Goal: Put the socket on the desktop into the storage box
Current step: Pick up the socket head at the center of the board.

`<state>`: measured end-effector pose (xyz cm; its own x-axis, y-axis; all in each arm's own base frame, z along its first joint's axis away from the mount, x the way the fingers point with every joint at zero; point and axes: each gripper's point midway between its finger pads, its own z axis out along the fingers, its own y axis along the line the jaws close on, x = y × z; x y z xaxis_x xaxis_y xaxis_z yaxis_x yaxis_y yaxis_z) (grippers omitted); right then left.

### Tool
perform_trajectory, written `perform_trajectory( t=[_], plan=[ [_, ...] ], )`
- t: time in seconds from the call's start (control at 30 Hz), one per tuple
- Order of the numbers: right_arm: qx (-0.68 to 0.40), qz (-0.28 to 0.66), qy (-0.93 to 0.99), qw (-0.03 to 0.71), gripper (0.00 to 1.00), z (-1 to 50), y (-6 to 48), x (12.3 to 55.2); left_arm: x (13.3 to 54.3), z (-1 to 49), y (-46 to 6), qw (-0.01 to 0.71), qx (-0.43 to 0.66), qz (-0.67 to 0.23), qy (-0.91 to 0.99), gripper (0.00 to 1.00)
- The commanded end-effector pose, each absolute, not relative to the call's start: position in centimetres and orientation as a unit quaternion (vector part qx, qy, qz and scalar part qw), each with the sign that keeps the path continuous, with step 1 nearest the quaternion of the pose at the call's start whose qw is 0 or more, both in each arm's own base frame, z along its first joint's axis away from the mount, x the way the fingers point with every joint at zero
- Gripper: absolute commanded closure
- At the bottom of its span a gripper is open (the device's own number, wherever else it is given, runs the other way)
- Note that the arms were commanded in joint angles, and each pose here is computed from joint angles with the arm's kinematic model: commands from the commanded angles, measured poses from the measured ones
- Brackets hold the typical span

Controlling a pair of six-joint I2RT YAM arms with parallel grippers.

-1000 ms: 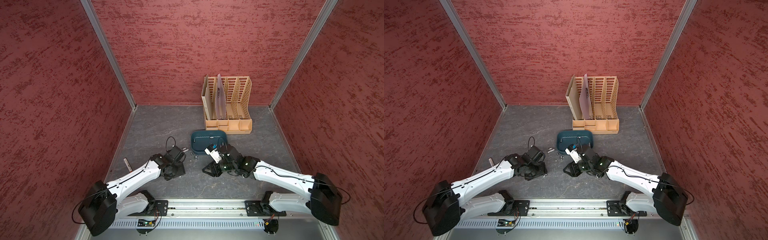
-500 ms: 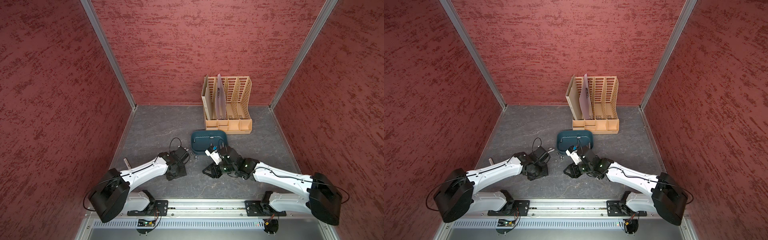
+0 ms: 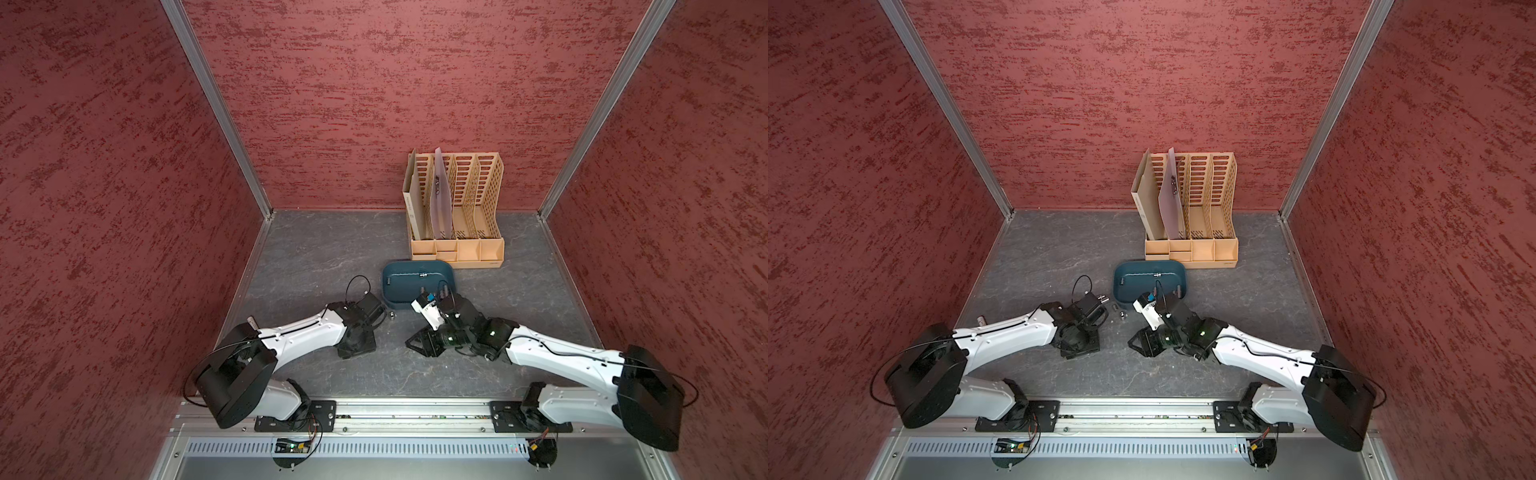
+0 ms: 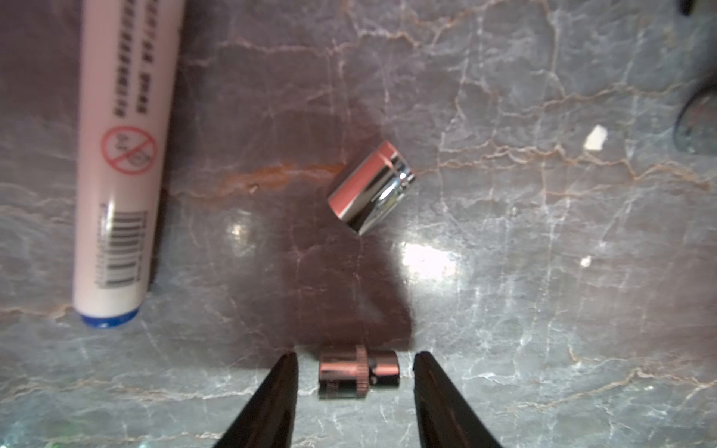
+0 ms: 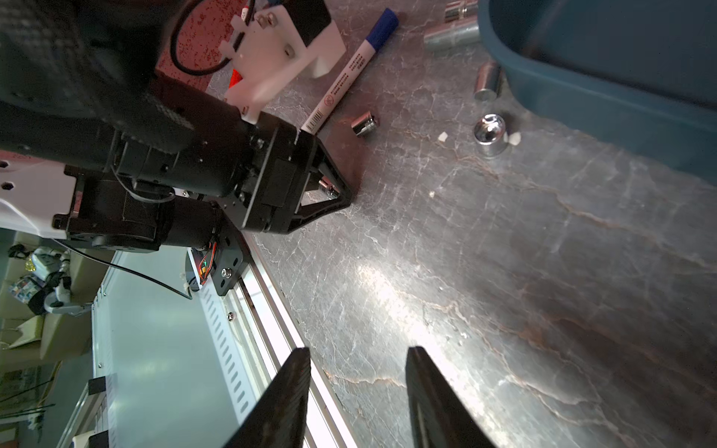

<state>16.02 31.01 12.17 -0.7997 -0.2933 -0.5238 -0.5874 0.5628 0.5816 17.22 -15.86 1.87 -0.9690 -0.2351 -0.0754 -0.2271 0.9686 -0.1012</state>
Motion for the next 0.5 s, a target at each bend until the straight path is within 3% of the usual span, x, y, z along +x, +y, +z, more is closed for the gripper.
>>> perform_trajectory(
  t=[0.0,0.17,0.37,0.47],
  plan=[
    [-0.251,0.396,0.858,0.208,0.55,12.86,31.12,16.44,17.90,2.13,-16.11,0.056,-0.108,-0.040,0.992,0.53],
    [-0.249,0.396,0.859,0.208,0.55,12.67,31.09,16.47,17.77,1.73,-16.13,0.051,-0.107,-0.036,0.992,0.60],
    [-0.249,0.396,0.859,0.207,0.55,12.54,31.03,16.40,17.75,1.73,-16.33,0.051,-0.104,-0.039,0.992,0.77],
    [-0.248,0.398,0.859,0.206,0.55,12.53,31.06,16.38,17.82,1.86,-16.38,0.053,-0.105,-0.041,0.992,0.79]
  ],
)
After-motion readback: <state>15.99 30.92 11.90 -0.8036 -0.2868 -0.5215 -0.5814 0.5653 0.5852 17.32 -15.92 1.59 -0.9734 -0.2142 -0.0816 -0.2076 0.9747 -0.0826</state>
